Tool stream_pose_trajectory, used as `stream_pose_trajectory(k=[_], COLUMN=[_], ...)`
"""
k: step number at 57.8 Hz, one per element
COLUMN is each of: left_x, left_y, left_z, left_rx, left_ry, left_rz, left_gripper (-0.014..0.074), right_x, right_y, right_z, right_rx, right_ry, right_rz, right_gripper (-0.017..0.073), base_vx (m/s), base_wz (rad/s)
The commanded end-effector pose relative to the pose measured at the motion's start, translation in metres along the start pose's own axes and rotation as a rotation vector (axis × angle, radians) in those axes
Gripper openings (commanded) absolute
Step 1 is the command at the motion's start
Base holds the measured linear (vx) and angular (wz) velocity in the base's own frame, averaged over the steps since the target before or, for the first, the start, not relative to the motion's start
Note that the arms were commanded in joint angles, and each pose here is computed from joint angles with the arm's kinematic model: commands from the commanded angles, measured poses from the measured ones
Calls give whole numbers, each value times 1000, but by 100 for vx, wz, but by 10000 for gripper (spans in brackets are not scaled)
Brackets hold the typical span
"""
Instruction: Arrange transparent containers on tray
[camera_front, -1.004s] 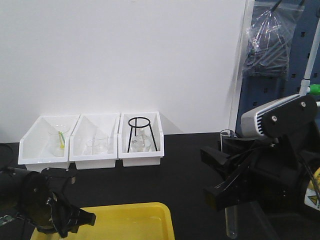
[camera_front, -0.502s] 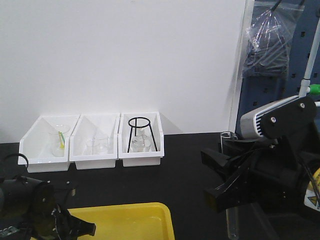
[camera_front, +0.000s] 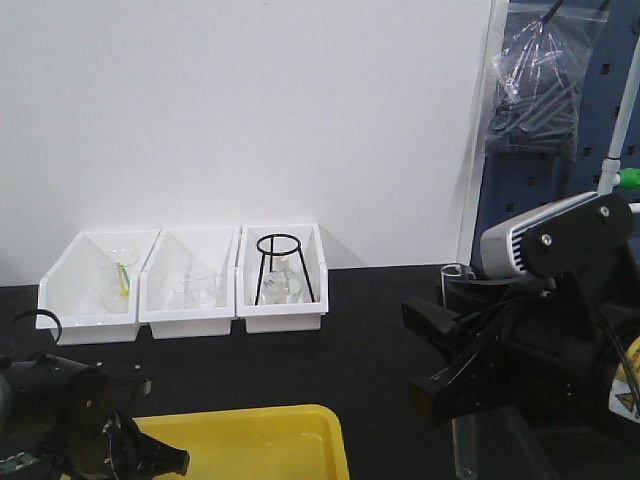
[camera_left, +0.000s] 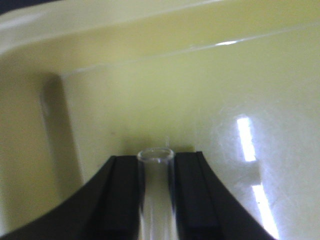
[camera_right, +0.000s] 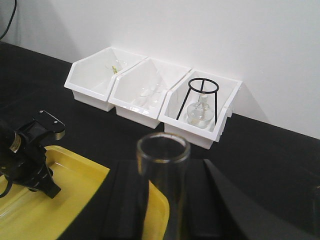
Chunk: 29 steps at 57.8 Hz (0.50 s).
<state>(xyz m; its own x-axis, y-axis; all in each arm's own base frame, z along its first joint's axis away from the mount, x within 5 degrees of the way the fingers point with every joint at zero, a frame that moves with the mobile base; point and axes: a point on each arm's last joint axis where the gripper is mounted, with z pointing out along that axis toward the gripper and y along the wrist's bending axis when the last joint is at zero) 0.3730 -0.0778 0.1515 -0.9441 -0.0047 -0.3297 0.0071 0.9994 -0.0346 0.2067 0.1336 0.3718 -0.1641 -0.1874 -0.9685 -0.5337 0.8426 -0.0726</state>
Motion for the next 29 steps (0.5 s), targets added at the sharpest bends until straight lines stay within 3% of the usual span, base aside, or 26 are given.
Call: stream_pose_trajectory(k=[1, 8, 15, 29], left_x=[-15, -15, -19, -47], left_y=[-3, -1, 0, -2], left_z=[-24, -25, -31, -91], left_rx=[14, -10, -23, -13], left_ry=[-113, -103, -114, -309], left_rz=[14, 40, 49, 69], left_gripper=[458, 542, 567, 565], right_x=[-21, -21, -21, -18], right_y=[0, 0, 0, 1], right_z=[-8, -8, -8, -2], right_rx=[-10, -10, -10, -14], right_ry=[-126, -126, -126, -108], right_rz=[-9, -9, -9, 12], right_gripper=[-11, -11, -11, -11], base_vx=[0, 0, 0, 0], base_wz=[0, 0, 0, 0])
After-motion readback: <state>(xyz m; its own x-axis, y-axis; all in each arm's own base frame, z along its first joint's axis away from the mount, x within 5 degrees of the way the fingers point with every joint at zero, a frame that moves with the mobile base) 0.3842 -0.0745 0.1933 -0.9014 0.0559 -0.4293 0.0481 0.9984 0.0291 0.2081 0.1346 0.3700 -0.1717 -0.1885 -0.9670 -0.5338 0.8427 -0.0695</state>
